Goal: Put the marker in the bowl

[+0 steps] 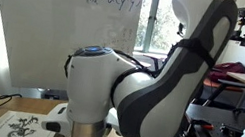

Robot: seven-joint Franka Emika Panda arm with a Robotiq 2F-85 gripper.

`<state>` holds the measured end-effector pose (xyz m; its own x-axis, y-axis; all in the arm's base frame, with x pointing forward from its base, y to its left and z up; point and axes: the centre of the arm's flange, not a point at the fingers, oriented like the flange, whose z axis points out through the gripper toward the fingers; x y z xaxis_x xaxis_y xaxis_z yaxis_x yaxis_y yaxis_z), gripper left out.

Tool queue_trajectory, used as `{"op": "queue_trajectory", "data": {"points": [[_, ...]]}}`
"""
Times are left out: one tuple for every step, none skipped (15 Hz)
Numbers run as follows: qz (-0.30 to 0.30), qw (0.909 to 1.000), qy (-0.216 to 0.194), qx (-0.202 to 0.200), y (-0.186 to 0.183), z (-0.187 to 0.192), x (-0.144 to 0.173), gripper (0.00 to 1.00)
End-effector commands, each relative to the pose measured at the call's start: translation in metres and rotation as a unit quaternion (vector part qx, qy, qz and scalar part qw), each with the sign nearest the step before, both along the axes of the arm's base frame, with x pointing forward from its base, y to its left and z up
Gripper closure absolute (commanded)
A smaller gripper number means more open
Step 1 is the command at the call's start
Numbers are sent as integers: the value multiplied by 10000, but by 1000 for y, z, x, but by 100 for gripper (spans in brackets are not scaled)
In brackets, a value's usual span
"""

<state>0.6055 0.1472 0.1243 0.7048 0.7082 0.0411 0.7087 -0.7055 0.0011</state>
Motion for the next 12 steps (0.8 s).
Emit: {"op": "queue_trajectory", "data": {"points": [[74, 9997, 245, -51, 2, -21, 15, 0], [54, 9995, 295, -95, 1, -28, 14, 0], [48, 9993, 342, -124, -1, -34, 12, 0], [44, 9992, 388, -132, -4, -39, 11, 2], [56, 9989, 441, -143, -6, -44, 10, 18], [62, 9988, 463, -156, -6, -47, 9, 27], [87, 9987, 472, -177, -7, -49, 8, 33], [101, 9987, 464, -183, -6, -50, 8, 40], [117, 9988, 438, -193, -6, -48, 9, 47], [126, 9988, 426, -205, -5, -47, 9, 57], [137, 9988, 419, -211, -4, -46, 10, 64], [147, 9988, 417, -199, -2, -43, 10, 72]]}}
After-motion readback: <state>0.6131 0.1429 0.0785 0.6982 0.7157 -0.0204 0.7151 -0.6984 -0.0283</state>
